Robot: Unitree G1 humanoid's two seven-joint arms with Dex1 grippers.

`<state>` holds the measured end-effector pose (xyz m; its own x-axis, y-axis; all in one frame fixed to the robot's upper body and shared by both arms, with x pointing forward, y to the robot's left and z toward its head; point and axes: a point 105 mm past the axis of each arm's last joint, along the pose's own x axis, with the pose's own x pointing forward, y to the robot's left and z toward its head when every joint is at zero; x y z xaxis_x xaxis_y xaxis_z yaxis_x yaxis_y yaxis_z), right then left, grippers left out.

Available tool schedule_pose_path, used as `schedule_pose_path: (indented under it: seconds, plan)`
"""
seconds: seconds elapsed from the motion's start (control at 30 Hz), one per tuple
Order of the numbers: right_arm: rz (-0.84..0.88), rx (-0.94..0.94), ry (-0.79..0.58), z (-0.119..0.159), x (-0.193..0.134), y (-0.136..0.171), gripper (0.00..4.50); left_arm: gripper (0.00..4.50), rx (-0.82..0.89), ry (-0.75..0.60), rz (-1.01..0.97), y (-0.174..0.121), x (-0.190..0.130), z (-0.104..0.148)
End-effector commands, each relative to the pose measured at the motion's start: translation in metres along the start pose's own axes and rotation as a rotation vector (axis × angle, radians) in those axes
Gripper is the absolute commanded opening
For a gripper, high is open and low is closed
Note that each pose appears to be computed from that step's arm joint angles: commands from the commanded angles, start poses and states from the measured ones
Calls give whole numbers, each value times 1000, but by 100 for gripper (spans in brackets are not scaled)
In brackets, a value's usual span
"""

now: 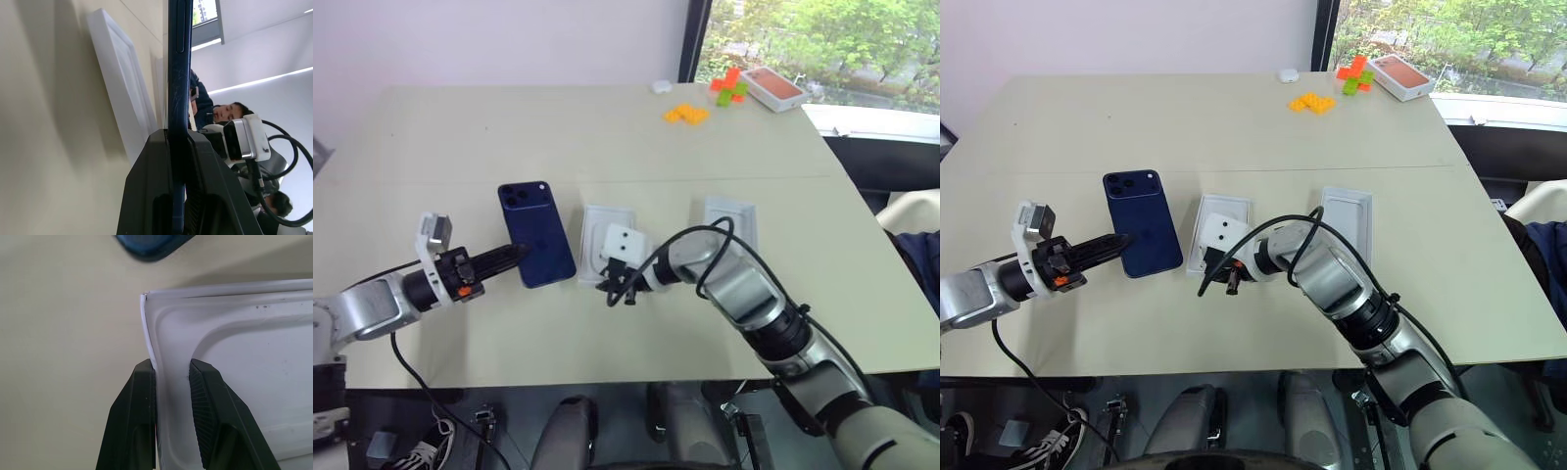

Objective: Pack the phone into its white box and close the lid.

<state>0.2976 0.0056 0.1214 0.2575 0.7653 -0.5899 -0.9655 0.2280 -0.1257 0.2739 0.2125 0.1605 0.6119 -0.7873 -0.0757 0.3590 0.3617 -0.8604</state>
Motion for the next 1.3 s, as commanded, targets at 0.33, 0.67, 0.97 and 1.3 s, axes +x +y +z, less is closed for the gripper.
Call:
schedule_pose_path:
  seconds: [0.33,0.67,0.97,1.3]
  plan:
    - [43,38,-62,10,-11,-4,448,0,80,-14,-51,-13,9,16]
    - [60,83,-196,-11,-89,-36,448,0,83,177,-17,-6,42,9]
    - [4,130,-140,-36,-110,-40,448,0,78,372,8,6,72,-4]
    - [-37,124,-160,-31,-115,-42,448,0,67,393,21,29,86,6]
